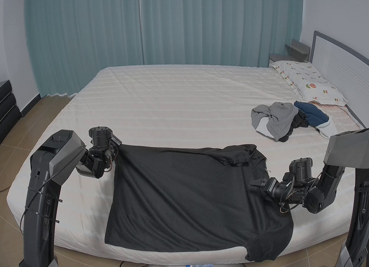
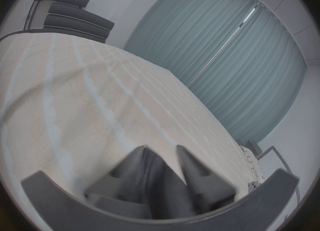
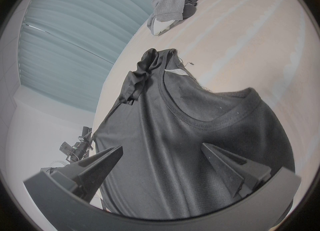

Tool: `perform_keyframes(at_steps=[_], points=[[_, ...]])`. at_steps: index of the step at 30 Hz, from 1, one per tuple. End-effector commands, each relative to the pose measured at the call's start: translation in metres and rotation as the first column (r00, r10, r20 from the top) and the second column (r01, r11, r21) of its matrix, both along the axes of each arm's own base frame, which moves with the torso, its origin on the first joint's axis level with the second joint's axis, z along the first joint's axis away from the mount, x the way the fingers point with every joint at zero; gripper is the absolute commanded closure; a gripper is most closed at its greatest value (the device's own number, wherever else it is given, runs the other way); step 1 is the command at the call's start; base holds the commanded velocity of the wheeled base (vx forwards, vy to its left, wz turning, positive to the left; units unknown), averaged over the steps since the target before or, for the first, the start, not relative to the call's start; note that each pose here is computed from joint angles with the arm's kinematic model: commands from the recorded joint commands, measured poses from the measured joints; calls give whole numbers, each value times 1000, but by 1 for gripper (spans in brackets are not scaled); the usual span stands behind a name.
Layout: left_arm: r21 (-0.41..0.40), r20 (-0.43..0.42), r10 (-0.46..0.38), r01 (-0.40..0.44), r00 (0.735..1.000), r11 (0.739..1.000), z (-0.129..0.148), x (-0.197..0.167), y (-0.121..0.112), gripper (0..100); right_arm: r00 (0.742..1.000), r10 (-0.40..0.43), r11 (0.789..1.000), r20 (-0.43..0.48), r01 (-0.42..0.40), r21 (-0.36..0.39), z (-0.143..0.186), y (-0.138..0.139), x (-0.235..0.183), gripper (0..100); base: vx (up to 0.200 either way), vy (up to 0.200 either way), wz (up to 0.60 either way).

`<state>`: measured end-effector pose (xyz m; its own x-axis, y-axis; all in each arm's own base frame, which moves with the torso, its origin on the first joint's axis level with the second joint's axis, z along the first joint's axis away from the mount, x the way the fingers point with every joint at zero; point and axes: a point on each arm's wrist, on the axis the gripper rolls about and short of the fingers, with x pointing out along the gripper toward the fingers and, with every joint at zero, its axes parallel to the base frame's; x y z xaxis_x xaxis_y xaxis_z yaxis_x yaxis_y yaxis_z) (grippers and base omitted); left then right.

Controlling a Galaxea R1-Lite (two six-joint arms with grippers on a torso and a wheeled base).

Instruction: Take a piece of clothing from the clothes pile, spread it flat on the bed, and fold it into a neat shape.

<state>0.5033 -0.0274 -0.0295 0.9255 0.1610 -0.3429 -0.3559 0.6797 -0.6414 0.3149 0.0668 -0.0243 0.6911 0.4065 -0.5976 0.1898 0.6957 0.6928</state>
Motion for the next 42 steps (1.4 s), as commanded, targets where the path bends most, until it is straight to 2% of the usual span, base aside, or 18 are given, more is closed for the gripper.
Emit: perform_keyframes(at_steps=[1,4,8,9,10,11,15,16,19,21,24,27,33,39,40,41,42], points=[[-2,-19,-5,4,1000,1000,-5,-1,-2,0,999,-12,1000,41,12,5,9,-2,5,0,0,0,0],[-13,-18,6,-6,1000,1000,-4,-3,-2,0,996,-25,1000,89,24,12,20,-1,8,0,0,0,0],[-185,19,59,-54,998,981,32,-17,2,0,983,-43,999,180,46,-12,41,15,22,0,0,0,0],[-185,19,59,-54,998,981,32,-17,2,0,983,-43,999,180,46,-12,41,15,22,0,0,0,0],[-237,21,47,-40,999,971,42,-24,3,0,976,-52,997,210,61,-36,48,27,29,0,0,0,0],[-255,18,31,-25,999,967,45,-28,4,0,974,-51,997,219,63,-51,51,33,33,0,0,0,0],[-309,-28,-37,27,999,951,46,-46,10,0,978,-13,995,209,33,-95,59,61,53,0,0,0,0],[-309,-28,-37,27,999,951,46,-46,10,0,978,-13,995,209,33,-95,59,61,53,0,0,0,0],[-368,-48,-79,56,996,928,47,-56,11,0,988,17,992,156,2,-123,43,81,74,0,0,0,0],[-370,-55,-84,57,995,927,45,-58,11,0,990,17,991,141,1,-131,37,83,77,0,0,0,0],[-360,-65,-86,57,994,931,40,-57,10,0,995,13,981,103,7,-194,14,91,95,0,0,0,0],[-360,-66,-86,57,994,931,40,-58,10,0,995,14,972,95,9,-236,7,91,104,0,0,0,0],[-348,-75,-92,60,993,936,37,-58,9,0,993,1,965,114,29,-260,-2,93,118,0,0,0,0],[-343,-76,-94,62,993,937,36,-58,8,0,968,-29,965,248,92,-247,14,95,151,0,0,0,0],[-341,-78,-91,59,993,938,34,-57,8,0,952,-37,962,305,117,-247,18,96,166,0,0,0,0],[-341,-78,-91,59,993,938,34,-57,8,0,952,-37,962,305,117,-247,18,96,166,0,0,0,0],[-341,-76,-89,58,993,938,34,-56,8,0,924,-68,956,377,168,-240,27,91,184,0,0,0,0]])
